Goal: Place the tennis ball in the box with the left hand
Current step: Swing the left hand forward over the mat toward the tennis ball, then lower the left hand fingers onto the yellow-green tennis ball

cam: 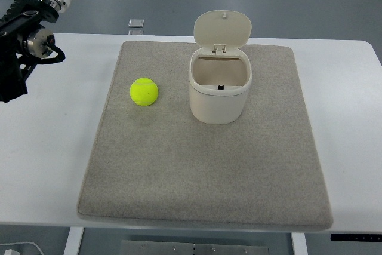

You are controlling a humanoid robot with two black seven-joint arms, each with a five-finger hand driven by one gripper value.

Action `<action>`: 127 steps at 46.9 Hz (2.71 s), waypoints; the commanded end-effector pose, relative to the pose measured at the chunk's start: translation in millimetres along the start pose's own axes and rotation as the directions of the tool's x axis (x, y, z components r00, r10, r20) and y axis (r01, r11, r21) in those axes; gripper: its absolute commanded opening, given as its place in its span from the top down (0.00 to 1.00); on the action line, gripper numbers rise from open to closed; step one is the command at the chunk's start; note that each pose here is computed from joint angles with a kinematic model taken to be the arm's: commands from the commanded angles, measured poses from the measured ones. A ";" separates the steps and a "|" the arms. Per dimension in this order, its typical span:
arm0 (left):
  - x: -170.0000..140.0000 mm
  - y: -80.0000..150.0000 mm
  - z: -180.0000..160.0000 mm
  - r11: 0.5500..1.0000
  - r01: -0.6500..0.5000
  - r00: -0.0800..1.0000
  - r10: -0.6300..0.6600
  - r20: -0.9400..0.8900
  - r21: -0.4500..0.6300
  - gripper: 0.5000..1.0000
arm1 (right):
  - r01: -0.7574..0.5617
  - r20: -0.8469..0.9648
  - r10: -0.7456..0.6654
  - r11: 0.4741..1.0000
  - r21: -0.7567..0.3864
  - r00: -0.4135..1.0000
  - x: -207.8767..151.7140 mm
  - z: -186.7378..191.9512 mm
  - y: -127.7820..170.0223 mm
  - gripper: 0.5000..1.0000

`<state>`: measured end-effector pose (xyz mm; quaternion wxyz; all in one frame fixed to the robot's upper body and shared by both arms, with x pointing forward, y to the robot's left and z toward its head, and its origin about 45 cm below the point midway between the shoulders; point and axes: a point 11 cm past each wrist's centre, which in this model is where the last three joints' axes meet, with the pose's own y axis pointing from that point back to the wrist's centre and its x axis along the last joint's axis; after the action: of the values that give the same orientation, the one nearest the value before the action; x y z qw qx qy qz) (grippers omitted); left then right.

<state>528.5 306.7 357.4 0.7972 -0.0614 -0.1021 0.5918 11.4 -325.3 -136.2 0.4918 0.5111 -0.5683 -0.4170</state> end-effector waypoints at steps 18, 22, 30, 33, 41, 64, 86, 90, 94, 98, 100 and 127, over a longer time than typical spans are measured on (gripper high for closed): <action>-31.5 26.9 -36.9 0.913 0.240 0.933 -0.311 0.181 0.329 0.02 | 0.001 0.000 -0.001 1.000 0.001 1.000 -0.1 -0.2 0.0 0.12; -35.6 32.2 -45.2 0.904 0.254 0.932 -0.323 0.163 0.343 0.02 | -0.001 0.000 0.001 1.000 0.000 1.000 0.1 0.0 0.0 0.12; -40.9 48.7 -71.6 0.871 0.277 0.910 -0.373 0.180 0.406 0.02 | 0.001 0.000 -0.001 1.000 0.001 1.000 -0.1 -0.2 0.0 0.12; -57.9 51.7 -80.4 0.848 0.320 0.887 -0.425 0.182 0.424 0.02 | 0.001 0.000 -0.001 1.000 0.000 1.000 -0.1 0.0 0.0 0.12; -67.3 61.8 -91.1 0.808 0.352 0.854 -0.484 0.192 0.472 0.02 | -0.001 0.000 0.001 1.000 0.001 1.000 0.1 -0.2 0.0 0.12; -56.1 69.0 -92.0 0.756 0.353 0.772 -0.568 0.285 0.551 0.02 | -0.001 0.000 0.001 1.000 0.000 1.000 0.1 0.0 0.0 0.12; -63.0 62.5 -68.6 0.706 0.407 0.636 -0.675 0.376 0.579 0.02 | 0.001 0.000 -0.001 1.000 0.000 1.000 -0.1 0.0 0.0 0.12; -63.9 65.5 -71.7 0.701 0.411 0.636 -0.679 0.367 0.583 0.02 | -0.001 0.000 0.001 1.000 0.001 1.000 0.1 -0.2 0.0 0.12; -66.8 69.0 -75.6 0.690 0.420 0.630 -0.689 0.358 0.589 0.02 | -0.001 0.000 0.001 1.000 0.001 1.000 0.1 -0.2 0.0 0.12; -66.7 72.8 -77.7 0.684 0.424 0.629 -0.694 0.351 0.594 0.02 | -0.001 0.000 0.001 1.000 0.000 1.000 0.1 0.0 0.0 0.12; -67.2 75.3 -79.1 0.680 0.427 0.630 -0.697 0.343 0.596 0.02 | -0.001 0.000 0.001 1.000 0.000 1.000 0.1 0.0 0.0 0.12; -58.1 98.7 -86.3 0.650 0.420 0.616 -0.717 0.328 0.633 0.02 | -0.001 -0.002 0.001 1.000 0.000 1.000 0.1 0.1 0.0 0.12</action>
<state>440.7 281.5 246.6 0.8688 0.3555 -0.1843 0.2911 11.3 -325.3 -136.2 0.4922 0.5111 -0.5682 -0.4168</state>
